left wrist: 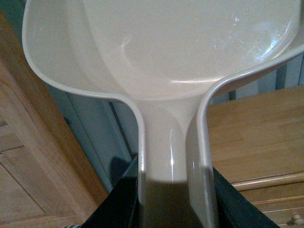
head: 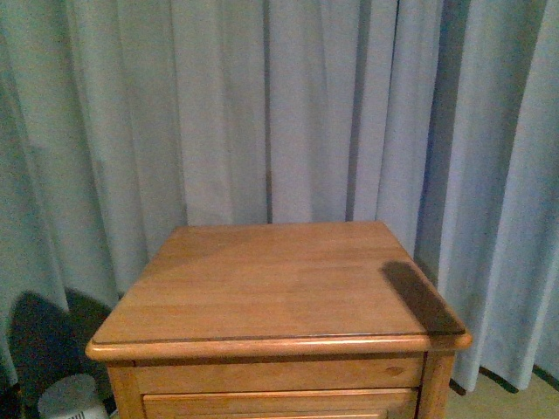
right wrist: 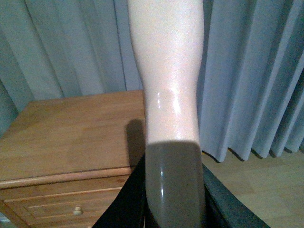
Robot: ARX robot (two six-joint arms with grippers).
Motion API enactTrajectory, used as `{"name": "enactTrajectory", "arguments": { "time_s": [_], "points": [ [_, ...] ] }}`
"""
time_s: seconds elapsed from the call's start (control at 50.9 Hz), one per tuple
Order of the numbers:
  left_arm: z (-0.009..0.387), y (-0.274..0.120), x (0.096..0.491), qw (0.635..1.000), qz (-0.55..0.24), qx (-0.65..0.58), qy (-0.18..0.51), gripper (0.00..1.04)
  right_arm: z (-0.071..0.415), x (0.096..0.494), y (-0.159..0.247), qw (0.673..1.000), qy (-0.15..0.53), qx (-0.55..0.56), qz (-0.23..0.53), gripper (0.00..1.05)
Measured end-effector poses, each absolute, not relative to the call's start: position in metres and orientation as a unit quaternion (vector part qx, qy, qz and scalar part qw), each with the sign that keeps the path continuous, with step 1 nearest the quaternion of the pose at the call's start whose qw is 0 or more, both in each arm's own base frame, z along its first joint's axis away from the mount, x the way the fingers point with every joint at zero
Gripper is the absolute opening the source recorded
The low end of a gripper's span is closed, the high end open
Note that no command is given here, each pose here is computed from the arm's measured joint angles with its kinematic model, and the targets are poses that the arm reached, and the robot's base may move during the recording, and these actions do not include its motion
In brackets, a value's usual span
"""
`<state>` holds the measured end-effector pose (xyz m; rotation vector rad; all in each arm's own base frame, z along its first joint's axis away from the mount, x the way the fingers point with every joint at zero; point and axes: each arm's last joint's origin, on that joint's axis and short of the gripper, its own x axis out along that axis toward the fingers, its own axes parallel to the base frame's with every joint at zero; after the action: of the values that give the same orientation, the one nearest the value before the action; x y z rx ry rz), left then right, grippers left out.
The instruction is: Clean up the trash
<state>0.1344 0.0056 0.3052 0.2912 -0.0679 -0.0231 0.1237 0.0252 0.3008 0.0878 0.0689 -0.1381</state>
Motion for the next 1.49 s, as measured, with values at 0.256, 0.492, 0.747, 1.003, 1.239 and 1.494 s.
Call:
{"name": "enactTrajectory", "arguments": {
  "time_s": [0.256, 0.492, 0.747, 1.003, 1.239, 1.494],
  "points": [
    [0.3051, 0.0055, 0.1345, 0.989, -0.013, 0.145, -0.034, 0.26, 0.3009, 0.1236, 0.0251, 0.996, 0.034, 0.044, -0.07, 0.2],
    [0.3049, 0.0049, 0.1347, 0.989, -0.018, 0.145, -0.034, 0.26, 0.3018, 0.1219, 0.0242, 0.996, 0.029, 0.047, -0.076, 0.2],
    [0.3046, 0.0058, 0.1341, 0.989, -0.008, 0.144, -0.032, 0.26, 0.3, 0.1233, 0.0256, 0.996, 0.035, 0.046, -0.064, 0.2],
    [0.3038, 0.0056, 0.1346, 0.989, -0.012, 0.143, -0.031, 0.26, 0.2995, 0.1235, 0.0251, 0.996, 0.035, 0.048, -0.071, 0.2],
    [0.3038, 0.0056, 0.1346, 0.989, -0.012, 0.143, -0.031, 0.26, 0.2996, 0.1233, 0.025, 0.996, 0.035, 0.048, -0.071, 0.2],
    [0.304, 0.0055, 0.1343, 0.989, -0.013, 0.144, -0.032, 0.26, 0.2995, 0.1233, 0.0251, 0.996, 0.035, 0.048, -0.071, 0.2]
  ]
}}
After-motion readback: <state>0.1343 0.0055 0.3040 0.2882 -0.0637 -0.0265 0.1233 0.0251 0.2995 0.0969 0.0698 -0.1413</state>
